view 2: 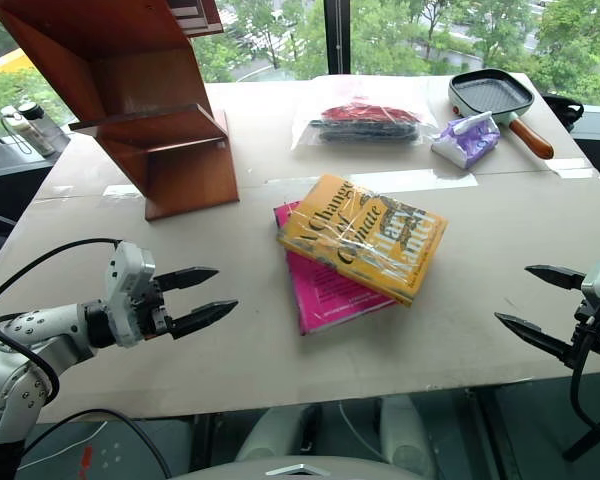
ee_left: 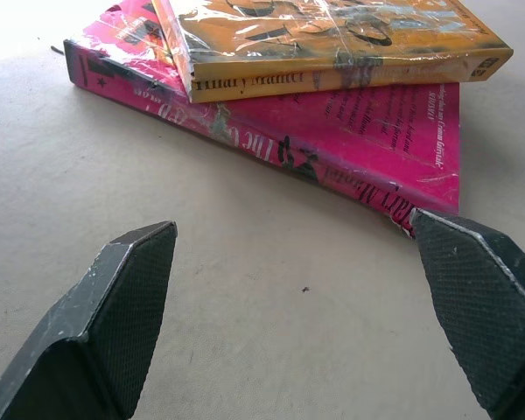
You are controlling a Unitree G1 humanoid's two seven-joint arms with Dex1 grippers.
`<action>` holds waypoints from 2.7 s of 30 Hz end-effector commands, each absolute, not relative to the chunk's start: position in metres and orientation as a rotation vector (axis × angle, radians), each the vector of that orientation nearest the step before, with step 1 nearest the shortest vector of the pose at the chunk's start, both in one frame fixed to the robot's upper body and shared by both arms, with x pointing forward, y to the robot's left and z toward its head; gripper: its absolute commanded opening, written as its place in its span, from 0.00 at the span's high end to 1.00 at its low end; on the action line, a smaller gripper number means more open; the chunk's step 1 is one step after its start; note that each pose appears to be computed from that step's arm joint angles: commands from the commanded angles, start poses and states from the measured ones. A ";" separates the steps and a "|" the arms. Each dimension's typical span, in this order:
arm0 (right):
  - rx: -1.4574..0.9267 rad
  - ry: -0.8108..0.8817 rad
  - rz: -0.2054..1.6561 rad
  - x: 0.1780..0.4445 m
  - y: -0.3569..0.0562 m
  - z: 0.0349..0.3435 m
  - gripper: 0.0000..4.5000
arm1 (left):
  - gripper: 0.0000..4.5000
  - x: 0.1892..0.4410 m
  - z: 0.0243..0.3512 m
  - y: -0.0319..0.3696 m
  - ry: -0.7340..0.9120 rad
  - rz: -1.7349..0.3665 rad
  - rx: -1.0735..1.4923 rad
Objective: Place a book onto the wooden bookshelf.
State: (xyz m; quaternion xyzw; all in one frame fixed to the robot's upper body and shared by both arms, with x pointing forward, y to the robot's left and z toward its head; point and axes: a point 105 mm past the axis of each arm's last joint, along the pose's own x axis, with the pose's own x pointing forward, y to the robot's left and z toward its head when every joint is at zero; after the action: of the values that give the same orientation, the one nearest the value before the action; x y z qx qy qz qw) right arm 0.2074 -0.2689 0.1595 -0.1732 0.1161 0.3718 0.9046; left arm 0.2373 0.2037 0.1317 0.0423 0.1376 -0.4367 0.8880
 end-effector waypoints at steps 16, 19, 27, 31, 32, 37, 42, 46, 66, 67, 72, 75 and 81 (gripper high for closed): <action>-0.492 0.223 0.694 0.300 -0.190 0.221 0.28 | 0.00 0.210 0.198 0.162 -0.150 -1.201 0.219; -0.579 0.243 0.669 0.330 -0.177 0.223 0.61 | 0.00 0.207 0.190 0.165 -0.037 -1.211 0.101; -0.872 0.316 0.630 0.380 -0.187 0.208 0.99 | 0.00 0.207 0.166 0.177 0.104 -1.104 0.121; -0.876 0.355 0.662 0.384 -0.190 0.201 0.99 | 0.00 0.204 0.161 0.180 0.119 -1.095 0.144; -0.884 0.365 0.673 0.384 -0.190 0.199 0.99 | 0.00 0.204 0.161 0.180 0.116 -1.090 0.143; -0.892 0.397 0.728 0.380 -0.185 0.187 0.99 | 0.00 0.204 0.157 0.181 0.114 -1.077 0.147; -0.877 0.399 0.816 0.370 -0.169 0.183 0.99 | 0.00 0.204 0.156 0.181 0.110 -1.065 0.150; -0.857 0.386 0.871 0.362 -0.154 0.181 0.99 | 0.00 0.205 0.154 0.182 0.111 -1.061 0.154; -0.776 0.311 0.997 0.333 -0.089 0.172 0.99 | 0.00 0.209 0.145 0.187 0.139 -1.000 0.162; -0.774 0.309 1.000 0.332 -0.087 0.171 0.99 | 0.00 0.209 0.143 0.188 0.148 -0.992 0.164; -0.741 0.284 0.957 0.336 -0.090 0.176 0.99 | 0.00 0.213 0.136 0.191 0.237 -0.927 0.070; -0.619 0.109 0.978 0.332 -0.103 0.197 0.99 | 0.00 0.215 0.125 0.200 0.405 -0.823 -0.117; -0.332 0.105 1.146 0.284 -0.159 0.200 0.73 | 0.00 0.219 0.126 0.195 0.533 -0.782 -0.565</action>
State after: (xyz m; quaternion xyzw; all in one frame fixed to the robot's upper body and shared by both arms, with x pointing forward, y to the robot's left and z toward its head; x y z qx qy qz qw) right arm 0.2990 -0.1540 0.1812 -0.1663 0.0894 0.5114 0.8383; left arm 0.2186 0.1983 0.1181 -0.2203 0.2578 -0.3693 0.8652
